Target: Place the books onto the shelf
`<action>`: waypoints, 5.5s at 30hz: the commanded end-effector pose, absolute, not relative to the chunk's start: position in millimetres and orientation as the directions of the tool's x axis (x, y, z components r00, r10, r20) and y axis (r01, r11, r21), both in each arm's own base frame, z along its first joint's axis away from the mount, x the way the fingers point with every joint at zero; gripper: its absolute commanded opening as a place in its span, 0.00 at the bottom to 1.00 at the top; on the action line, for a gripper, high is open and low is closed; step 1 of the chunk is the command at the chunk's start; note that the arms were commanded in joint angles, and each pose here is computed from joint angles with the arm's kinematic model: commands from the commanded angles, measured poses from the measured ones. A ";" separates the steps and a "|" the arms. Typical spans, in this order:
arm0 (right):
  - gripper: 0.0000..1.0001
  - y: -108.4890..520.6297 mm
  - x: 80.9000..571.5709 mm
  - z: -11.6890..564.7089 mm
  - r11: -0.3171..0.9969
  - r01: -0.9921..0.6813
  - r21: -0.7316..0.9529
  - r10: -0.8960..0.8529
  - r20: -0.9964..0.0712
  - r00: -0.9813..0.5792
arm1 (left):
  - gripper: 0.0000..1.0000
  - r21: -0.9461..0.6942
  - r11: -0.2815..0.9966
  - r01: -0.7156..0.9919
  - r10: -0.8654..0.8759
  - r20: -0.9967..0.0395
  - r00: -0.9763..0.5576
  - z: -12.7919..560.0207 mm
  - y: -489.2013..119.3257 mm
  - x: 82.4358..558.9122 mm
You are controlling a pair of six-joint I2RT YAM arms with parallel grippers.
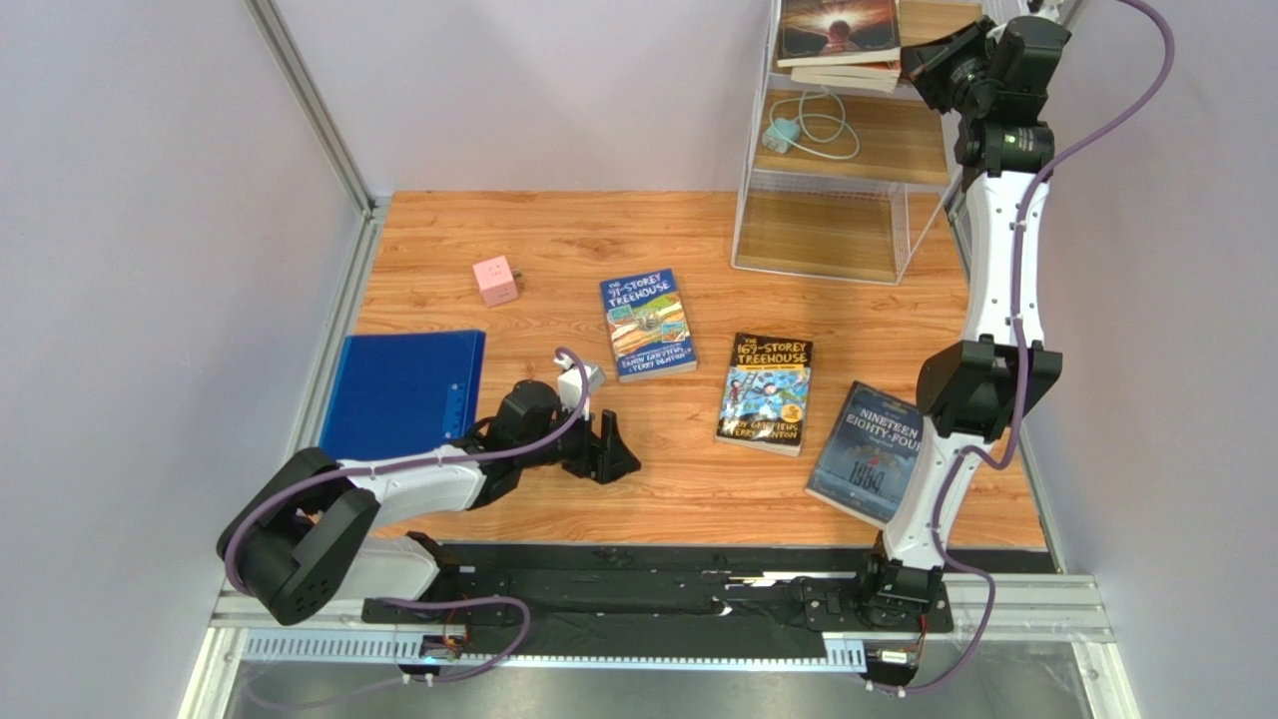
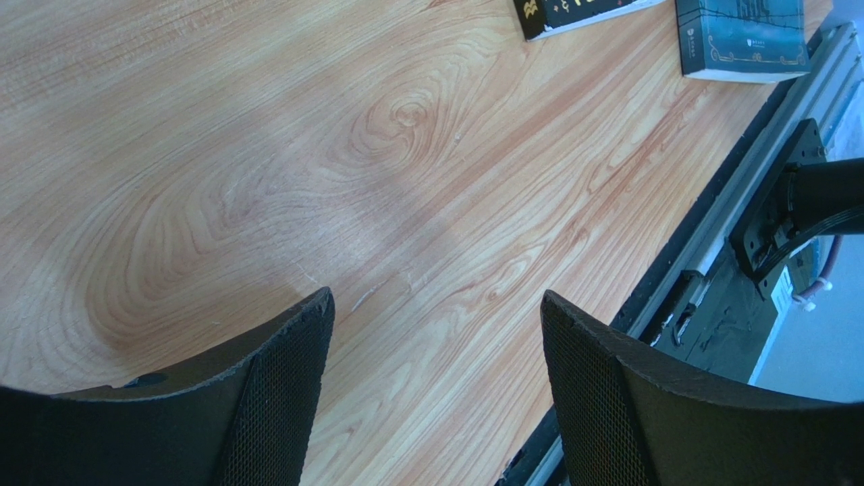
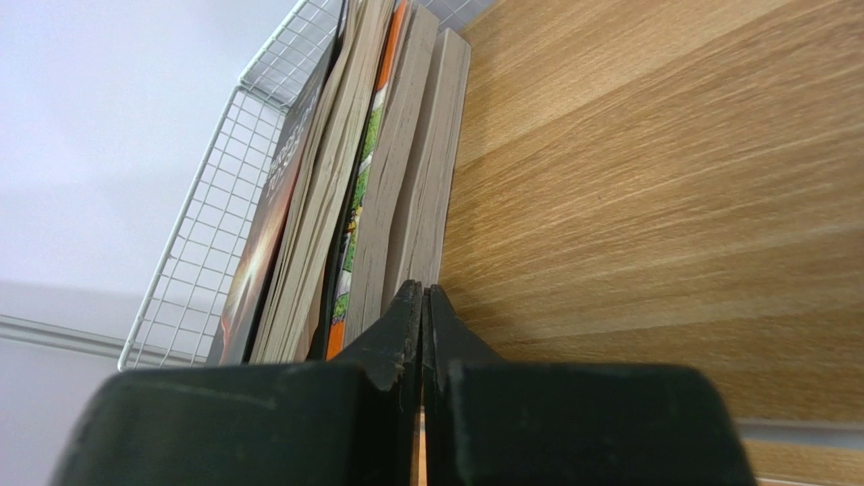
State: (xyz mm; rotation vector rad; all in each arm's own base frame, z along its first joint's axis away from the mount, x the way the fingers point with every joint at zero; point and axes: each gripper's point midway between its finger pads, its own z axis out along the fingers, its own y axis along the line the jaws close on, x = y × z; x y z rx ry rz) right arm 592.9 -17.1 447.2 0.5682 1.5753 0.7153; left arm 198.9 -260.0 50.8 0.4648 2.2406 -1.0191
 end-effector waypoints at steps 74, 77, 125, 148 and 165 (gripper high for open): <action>0.77 97.0 322.7 13.4 0.612 0.255 0.749 0.605 -0.236 -0.760 | 0.00 -0.485 0.714 0.504 0.216 -0.532 -0.819 29.6 -408.7 306.9; 0.76 110.4 321.7 13.4 0.617 0.224 0.754 0.572 -0.236 -0.785 | 0.00 -0.442 0.760 0.477 0.228 -0.506 -0.832 20.6 -403.7 309.5; 0.05 198.5 255.8 250.1 0.276 -0.480 0.833 0.350 -0.552 -0.757 | 0.90 -0.556 0.384 0.737 -0.161 -0.827 -0.539 239.2 -358.5 245.9; 1.00 178.0 231.2 234.4 0.525 -0.518 0.676 0.306 -0.717 -0.626 | 0.00 -0.445 0.381 0.810 -0.110 -0.892 -0.438 306.4 -355.8 247.3; 1.00 191.1 219.1 232.7 0.361 -0.606 0.709 0.370 -0.705 -0.605 | 0.00 -0.390 0.081 0.917 -0.180 -0.911 -0.372 356.8 -362.1 216.8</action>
